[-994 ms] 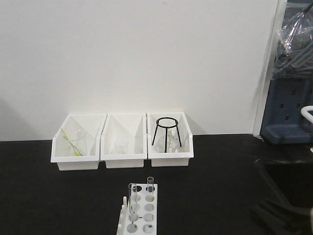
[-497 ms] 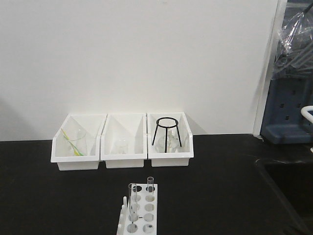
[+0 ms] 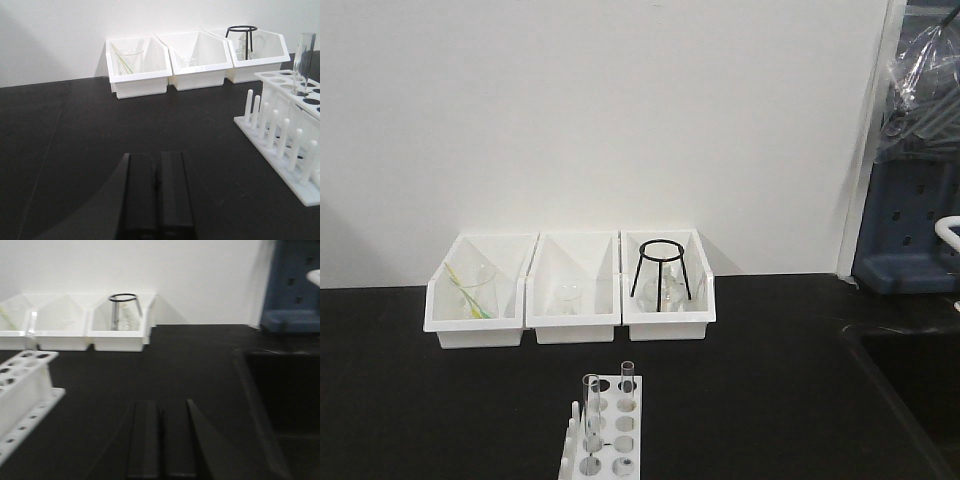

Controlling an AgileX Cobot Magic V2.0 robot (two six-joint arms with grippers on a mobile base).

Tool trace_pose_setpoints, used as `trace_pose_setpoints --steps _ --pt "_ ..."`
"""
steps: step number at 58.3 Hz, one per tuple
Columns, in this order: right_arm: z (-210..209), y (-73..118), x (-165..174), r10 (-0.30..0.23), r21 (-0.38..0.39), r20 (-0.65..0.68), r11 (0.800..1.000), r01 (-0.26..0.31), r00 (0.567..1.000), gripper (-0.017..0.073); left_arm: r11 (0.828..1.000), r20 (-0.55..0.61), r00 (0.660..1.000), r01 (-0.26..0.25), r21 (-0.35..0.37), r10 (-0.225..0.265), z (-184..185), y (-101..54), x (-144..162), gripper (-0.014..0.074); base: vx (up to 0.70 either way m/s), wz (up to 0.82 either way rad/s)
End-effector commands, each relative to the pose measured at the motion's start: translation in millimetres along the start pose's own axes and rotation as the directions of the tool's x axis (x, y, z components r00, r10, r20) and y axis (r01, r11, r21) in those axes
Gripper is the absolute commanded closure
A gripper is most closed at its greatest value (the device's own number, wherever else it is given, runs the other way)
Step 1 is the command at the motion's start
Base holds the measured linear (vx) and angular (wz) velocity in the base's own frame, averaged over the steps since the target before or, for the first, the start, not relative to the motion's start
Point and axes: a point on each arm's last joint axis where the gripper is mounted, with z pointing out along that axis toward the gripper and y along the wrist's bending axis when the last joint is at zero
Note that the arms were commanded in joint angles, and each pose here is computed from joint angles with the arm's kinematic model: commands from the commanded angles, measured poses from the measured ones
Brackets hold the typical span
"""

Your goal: Flip and reinsert test tube from rack

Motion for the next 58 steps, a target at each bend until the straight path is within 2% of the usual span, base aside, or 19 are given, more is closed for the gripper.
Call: trace_pose_setpoints --steps 1,6,13,58 --pt "-7.0 -5.2 3.5 -0.042 0.078 0.102 0.996 0.034 0.994 0.057 1.0 0.093 0.996 0.014 0.014 -0.015 -1.3 -1.1 -9.1 0.0601 0.0 0.0" --pt "-12.6 -7.1 19.4 -0.025 0.116 0.135 0.993 0.009 0.991 0.057 1.0 0.093 0.996 0.014 0.014 -0.015 -1.3 -1.1 -9.1 0.0601 0.0 0.0" --pt "-18.3 -6.6 34.5 0.015 0.116 0.159 0.993 -0.034 0.987 0.057 1.0 0.093 0.996 0.014 0.014 -0.015 -1.3 -1.1 -9.1 0.0601 0.0 0.0" --pt "-19.8 -6.6 34.6 0.009 0.119 0.159 0.992 -0.028 0.987 0.057 1.0 0.092 0.996 0.014 0.014 -0.015 -1.2 -1.1 -9.1 0.0601 0.0 0.0"
